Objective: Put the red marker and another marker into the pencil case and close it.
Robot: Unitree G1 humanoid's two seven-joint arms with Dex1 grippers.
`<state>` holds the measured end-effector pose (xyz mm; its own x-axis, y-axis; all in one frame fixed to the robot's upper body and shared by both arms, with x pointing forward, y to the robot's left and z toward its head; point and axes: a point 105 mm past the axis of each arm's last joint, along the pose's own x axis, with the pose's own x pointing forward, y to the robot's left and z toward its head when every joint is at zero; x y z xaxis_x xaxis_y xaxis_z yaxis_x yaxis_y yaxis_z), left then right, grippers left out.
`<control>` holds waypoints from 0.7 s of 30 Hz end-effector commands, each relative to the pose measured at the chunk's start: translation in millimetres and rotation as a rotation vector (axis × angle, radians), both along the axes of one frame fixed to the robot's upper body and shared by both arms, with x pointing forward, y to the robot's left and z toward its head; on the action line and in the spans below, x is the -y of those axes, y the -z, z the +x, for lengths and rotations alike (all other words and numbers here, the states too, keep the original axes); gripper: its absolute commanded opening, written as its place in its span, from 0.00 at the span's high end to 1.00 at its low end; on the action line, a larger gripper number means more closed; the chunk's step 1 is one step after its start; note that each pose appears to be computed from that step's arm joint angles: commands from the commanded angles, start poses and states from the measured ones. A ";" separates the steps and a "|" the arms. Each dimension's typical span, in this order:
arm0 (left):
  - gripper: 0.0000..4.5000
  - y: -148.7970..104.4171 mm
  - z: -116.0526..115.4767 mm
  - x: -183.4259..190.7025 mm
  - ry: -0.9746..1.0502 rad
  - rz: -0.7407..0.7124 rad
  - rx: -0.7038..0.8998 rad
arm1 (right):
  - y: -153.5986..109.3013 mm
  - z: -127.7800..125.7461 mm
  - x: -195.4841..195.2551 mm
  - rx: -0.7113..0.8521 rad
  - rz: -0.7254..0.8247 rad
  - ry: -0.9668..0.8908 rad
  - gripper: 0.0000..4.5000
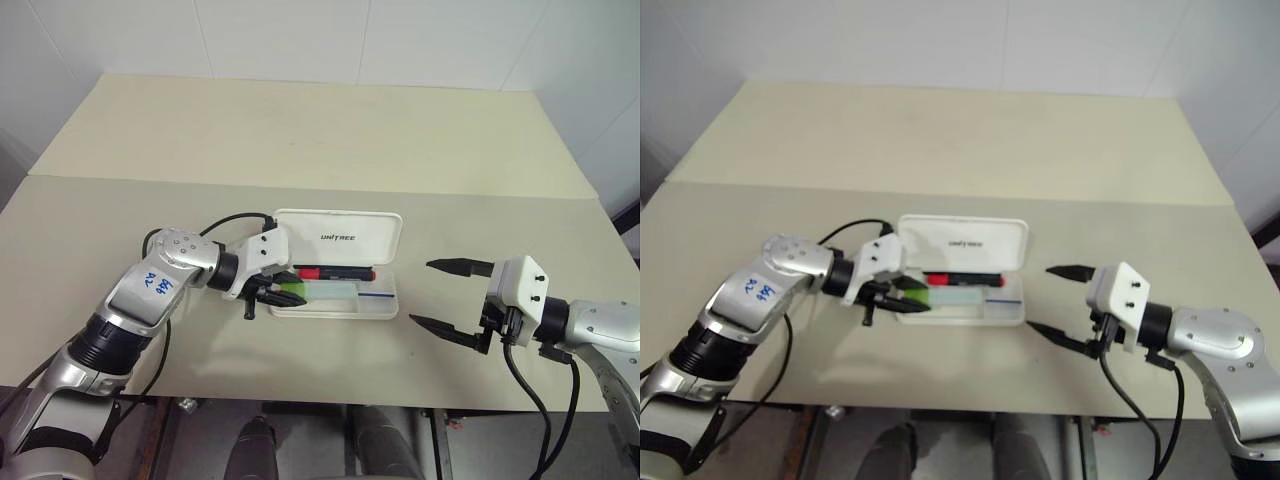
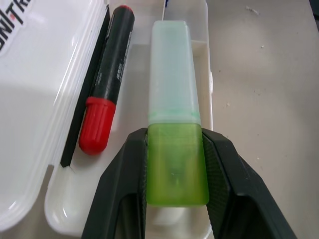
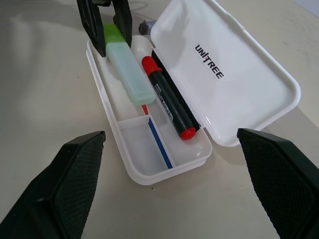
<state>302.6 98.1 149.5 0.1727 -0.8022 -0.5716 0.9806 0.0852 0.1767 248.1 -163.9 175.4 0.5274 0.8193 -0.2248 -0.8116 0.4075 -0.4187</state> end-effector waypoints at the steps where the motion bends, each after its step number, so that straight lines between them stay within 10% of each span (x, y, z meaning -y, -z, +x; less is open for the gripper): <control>1: 0.75 -8.9 -0.2 3.7 0.022 -0.008 0.034 | -11.2 -2.1 -0.5 0.054 -0.014 -0.002 0.00; 9: 0.75 -1.8 -1.6 -0.8 0.014 0.027 0.011 | -11.4 -2.2 0.0 0.055 -0.018 0.006 0.00; 19: 0.00 -9.5 -5.3 11.8 0.036 -0.040 0.001 | -12.3 -2.2 1.0 0.057 -0.024 0.014 0.00; 21: 0.00 -11.9 -5.9 13.5 0.036 -0.054 0.001 | -12.4 -2.1 1.1 0.057 -0.025 0.015 0.00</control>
